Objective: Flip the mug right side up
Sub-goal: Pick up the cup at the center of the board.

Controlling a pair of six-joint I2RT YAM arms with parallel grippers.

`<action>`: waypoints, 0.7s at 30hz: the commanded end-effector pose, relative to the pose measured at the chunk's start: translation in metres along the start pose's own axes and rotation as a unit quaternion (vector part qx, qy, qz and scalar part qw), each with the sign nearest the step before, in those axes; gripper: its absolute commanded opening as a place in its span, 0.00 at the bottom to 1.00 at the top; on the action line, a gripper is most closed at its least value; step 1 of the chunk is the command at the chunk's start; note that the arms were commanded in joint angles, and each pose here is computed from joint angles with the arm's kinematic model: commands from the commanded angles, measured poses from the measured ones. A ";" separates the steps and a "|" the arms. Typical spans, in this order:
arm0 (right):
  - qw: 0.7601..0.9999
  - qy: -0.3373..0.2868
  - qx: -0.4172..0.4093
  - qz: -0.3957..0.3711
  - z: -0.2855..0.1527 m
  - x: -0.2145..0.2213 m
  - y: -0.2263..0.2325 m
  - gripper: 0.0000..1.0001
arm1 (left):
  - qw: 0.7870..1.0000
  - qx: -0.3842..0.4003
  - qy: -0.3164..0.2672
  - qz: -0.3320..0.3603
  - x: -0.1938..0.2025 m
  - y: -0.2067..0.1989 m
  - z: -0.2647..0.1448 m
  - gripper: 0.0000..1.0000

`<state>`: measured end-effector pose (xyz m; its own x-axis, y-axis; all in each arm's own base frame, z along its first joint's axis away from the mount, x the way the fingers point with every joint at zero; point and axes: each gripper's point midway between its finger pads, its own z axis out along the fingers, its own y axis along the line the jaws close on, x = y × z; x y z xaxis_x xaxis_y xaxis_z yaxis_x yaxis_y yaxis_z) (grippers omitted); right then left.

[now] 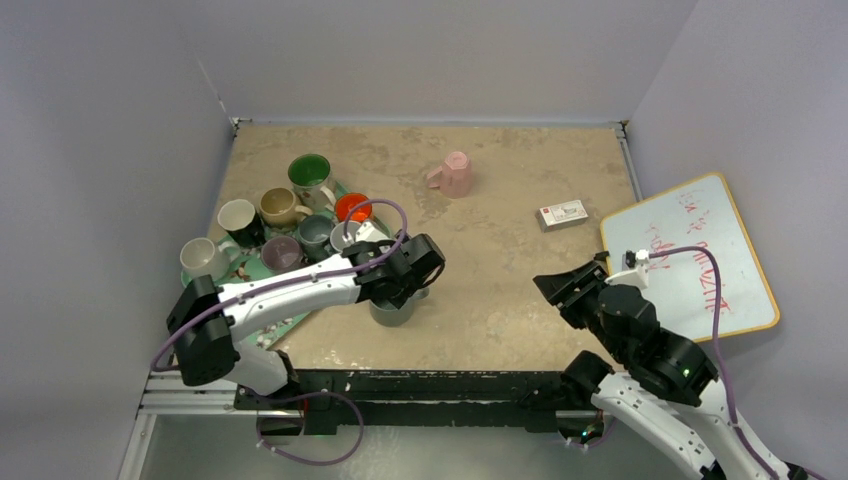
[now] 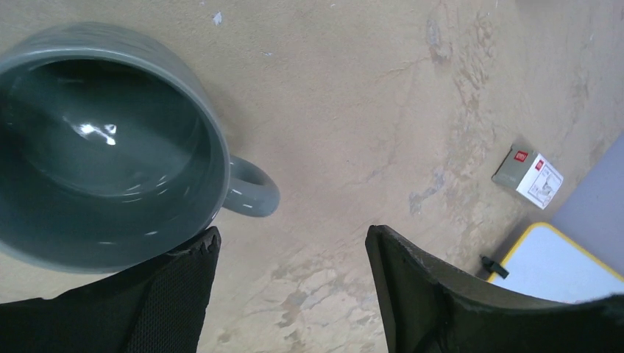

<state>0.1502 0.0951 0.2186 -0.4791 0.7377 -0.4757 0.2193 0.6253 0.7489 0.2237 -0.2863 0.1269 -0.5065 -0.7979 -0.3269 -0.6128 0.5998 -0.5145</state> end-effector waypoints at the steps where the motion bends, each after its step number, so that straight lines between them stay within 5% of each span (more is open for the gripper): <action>1: 1.000 -0.012 0.018 -0.004 0.000 -0.004 -0.008 0.56 | 0.997 0.007 -0.017 -0.077 0.003 -0.011 0.014 0.71; 21: 0.999 -0.018 0.028 -0.013 0.007 -0.001 -0.017 0.54 | 0.979 -0.137 -0.099 -0.115 -0.012 0.059 0.036 0.59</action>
<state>0.1482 0.0889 0.2051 -0.4773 0.7301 -0.4890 0.2425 0.6443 0.7253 0.2168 -0.2680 0.0723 -0.4148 -0.8294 -0.3741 -0.7537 0.5436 -0.3694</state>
